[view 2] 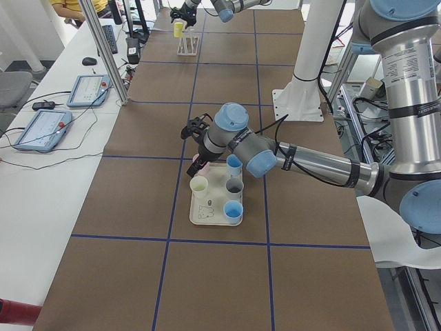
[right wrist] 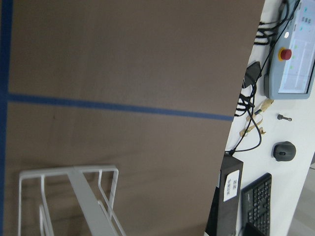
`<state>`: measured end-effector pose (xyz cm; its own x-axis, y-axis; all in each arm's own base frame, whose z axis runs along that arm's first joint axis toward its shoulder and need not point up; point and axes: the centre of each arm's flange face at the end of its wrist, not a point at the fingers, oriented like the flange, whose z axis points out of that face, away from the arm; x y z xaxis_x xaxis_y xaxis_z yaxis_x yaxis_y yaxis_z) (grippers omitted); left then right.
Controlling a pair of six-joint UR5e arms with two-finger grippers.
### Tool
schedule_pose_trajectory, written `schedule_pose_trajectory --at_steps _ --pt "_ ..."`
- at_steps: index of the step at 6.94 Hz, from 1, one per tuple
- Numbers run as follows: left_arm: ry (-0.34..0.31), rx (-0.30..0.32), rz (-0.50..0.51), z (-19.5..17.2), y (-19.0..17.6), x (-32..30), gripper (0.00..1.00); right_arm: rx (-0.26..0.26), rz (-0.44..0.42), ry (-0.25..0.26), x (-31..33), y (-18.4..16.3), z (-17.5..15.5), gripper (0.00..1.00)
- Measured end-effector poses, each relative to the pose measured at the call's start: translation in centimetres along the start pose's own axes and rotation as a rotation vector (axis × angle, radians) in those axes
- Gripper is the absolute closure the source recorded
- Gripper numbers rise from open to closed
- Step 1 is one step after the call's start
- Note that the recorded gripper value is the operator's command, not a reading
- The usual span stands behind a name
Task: Transfer IKEA cup to right arm and place on rack
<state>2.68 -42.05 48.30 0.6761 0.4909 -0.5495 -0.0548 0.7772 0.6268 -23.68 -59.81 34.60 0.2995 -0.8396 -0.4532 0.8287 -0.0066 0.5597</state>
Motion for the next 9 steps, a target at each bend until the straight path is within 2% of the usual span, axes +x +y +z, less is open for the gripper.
schedule_pose_trajectory --at_steps 2,4,5,6,7,8,9 --pt "-0.033 0.029 -0.066 2.3 1.3 -1.8 0.00 0.177 0.328 -0.045 -2.3 -5.9 -5.3 0.01" --pt "0.009 0.074 -0.151 6.6 3.0 -1.8 0.00 0.308 0.644 -0.143 -5.9 -12.9 -9.7 0.01" --pt "0.012 0.086 -0.188 8.7 3.3 -0.8 0.00 0.364 0.762 -0.198 -7.1 -16.2 -11.9 0.01" --pt "0.008 0.090 -0.215 10.6 3.3 0.2 0.00 0.401 0.827 -0.249 -8.2 -19.0 -13.3 0.01" --pt "0.005 0.091 -0.218 12.5 3.3 0.9 0.01 0.418 0.843 -0.285 -9.4 -20.8 -14.0 0.01" --pt "0.002 0.094 -0.212 14.3 3.2 1.2 0.09 0.424 0.844 -0.303 -10.1 -21.7 -14.3 0.01" --pt "-0.010 0.098 -0.204 15.8 3.2 1.2 0.26 0.426 0.842 -0.312 -10.4 -22.1 -14.3 0.01"
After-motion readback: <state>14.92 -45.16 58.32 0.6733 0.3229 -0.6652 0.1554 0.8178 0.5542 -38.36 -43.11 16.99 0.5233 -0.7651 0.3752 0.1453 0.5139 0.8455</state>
